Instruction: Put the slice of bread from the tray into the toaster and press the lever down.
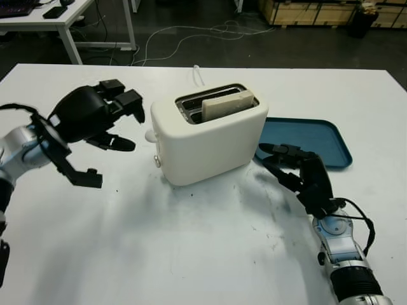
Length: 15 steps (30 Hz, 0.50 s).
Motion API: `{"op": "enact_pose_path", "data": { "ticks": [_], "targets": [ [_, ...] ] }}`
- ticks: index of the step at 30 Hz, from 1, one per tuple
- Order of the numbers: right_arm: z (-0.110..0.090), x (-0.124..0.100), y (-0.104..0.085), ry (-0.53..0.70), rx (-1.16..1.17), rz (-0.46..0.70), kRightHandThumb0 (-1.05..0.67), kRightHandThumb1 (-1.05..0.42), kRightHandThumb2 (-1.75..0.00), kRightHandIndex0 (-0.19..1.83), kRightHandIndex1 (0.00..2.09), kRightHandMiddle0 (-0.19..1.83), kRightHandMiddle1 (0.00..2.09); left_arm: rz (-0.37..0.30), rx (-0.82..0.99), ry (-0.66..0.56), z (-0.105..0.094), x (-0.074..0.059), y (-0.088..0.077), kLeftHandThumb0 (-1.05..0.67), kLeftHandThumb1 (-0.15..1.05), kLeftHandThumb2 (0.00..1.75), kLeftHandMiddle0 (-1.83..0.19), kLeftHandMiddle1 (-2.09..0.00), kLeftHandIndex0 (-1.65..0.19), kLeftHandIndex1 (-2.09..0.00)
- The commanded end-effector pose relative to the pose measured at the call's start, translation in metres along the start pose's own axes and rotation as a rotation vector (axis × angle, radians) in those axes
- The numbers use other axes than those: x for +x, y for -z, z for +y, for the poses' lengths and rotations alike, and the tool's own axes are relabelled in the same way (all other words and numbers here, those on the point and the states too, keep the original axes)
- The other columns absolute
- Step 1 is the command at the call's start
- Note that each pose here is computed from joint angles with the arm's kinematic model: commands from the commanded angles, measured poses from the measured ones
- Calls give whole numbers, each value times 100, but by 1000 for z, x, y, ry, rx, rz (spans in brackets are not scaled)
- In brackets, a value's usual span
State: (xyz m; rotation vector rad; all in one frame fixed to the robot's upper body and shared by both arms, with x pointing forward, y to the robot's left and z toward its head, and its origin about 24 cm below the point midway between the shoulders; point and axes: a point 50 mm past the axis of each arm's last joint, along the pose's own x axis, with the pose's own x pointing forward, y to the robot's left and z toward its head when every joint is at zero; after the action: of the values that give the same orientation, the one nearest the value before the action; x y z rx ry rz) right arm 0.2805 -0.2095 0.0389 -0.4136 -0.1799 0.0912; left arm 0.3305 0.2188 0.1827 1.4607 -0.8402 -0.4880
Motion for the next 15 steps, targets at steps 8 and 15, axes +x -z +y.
{"op": "enact_pose_path", "data": {
  "ticks": [8,15],
  "targets": [
    [-1,2,0,3,14,7,-64,-92,-17,66,90,94,1,-14,-46,54,-10,11,-7,-83,92,58,-57,-175,0,-174],
    [-1,3,0,7,19,9,-63,-92,-17,66,92,95,1,-20,-67,57,-8,9,-11,-79,92,52,-55,-175,-2,-170]
  ]
}}
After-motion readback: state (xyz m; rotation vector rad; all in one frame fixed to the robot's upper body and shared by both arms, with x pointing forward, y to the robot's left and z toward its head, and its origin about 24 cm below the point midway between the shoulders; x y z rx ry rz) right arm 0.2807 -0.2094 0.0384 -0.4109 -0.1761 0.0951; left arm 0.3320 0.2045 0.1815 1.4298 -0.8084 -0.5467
